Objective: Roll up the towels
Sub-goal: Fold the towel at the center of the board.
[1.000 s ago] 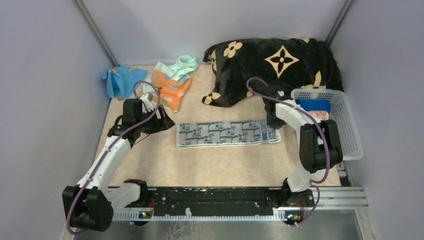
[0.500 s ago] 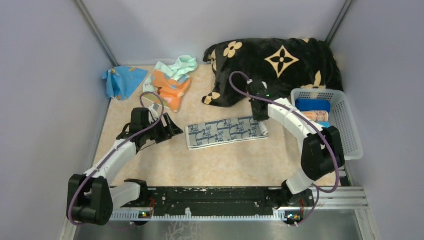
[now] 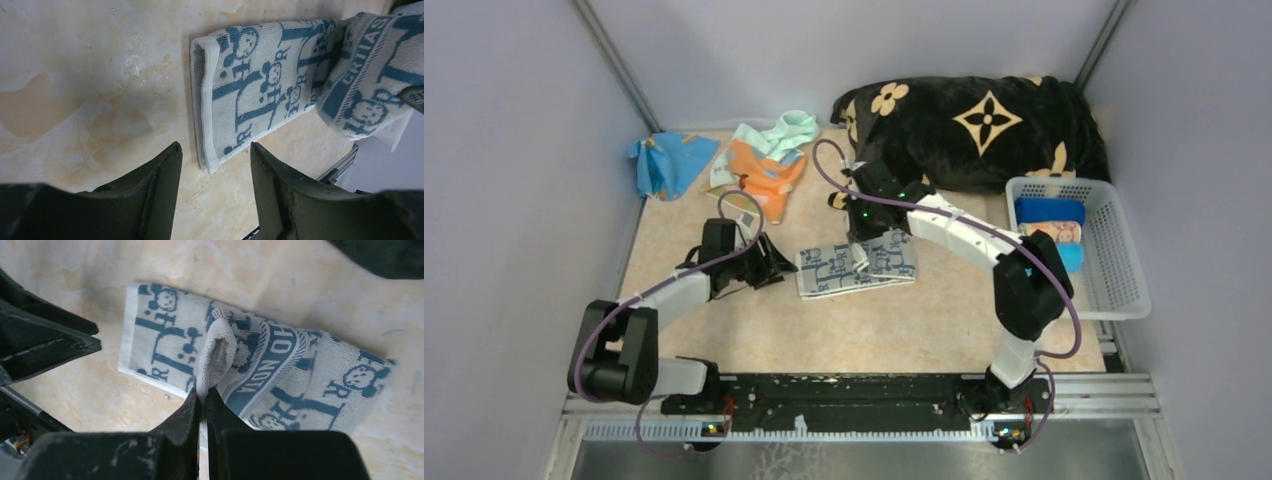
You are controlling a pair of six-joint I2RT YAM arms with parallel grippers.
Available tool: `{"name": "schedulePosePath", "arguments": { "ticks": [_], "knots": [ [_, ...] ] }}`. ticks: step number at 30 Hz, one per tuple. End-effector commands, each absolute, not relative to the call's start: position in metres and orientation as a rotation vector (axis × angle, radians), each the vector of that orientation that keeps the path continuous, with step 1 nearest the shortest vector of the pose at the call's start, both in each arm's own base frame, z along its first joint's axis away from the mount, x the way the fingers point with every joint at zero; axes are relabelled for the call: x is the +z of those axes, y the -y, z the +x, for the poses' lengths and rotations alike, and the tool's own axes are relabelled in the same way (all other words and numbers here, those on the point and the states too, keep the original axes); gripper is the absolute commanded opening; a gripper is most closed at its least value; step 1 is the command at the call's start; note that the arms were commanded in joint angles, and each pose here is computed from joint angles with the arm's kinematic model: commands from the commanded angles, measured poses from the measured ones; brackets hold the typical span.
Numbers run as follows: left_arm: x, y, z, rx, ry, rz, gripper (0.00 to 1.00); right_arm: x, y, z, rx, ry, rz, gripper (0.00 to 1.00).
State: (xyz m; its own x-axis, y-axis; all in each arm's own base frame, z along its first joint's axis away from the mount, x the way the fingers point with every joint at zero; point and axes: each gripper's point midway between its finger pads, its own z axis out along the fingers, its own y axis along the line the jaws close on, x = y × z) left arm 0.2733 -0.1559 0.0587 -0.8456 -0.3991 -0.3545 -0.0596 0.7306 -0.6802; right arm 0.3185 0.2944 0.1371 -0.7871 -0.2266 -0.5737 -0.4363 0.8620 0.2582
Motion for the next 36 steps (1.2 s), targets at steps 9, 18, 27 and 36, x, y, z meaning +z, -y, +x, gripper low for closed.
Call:
{"name": "schedulePosePath", "arguments": {
  "ticks": [9,18,27,36],
  "knots": [
    [0.034,0.175,0.274,-0.995,-2.49,-0.329,0.41,0.124,-0.38,0.309,0.7,-2.503,-0.53,0.0],
    [0.02,0.178,0.269,-0.97,-2.526,-0.328,0.23,0.12,-0.4,0.303,0.723,-2.528,-0.536,0.0],
    [0.015,0.179,0.266,-0.949,-2.544,-0.319,0.17,0.106,-0.413,0.299,0.716,-2.556,-0.564,0.0],
    [0.013,0.181,0.265,-0.933,-2.55,-0.311,0.17,0.077,-0.423,0.299,0.713,-2.601,-0.574,0.0]
  ]
}}
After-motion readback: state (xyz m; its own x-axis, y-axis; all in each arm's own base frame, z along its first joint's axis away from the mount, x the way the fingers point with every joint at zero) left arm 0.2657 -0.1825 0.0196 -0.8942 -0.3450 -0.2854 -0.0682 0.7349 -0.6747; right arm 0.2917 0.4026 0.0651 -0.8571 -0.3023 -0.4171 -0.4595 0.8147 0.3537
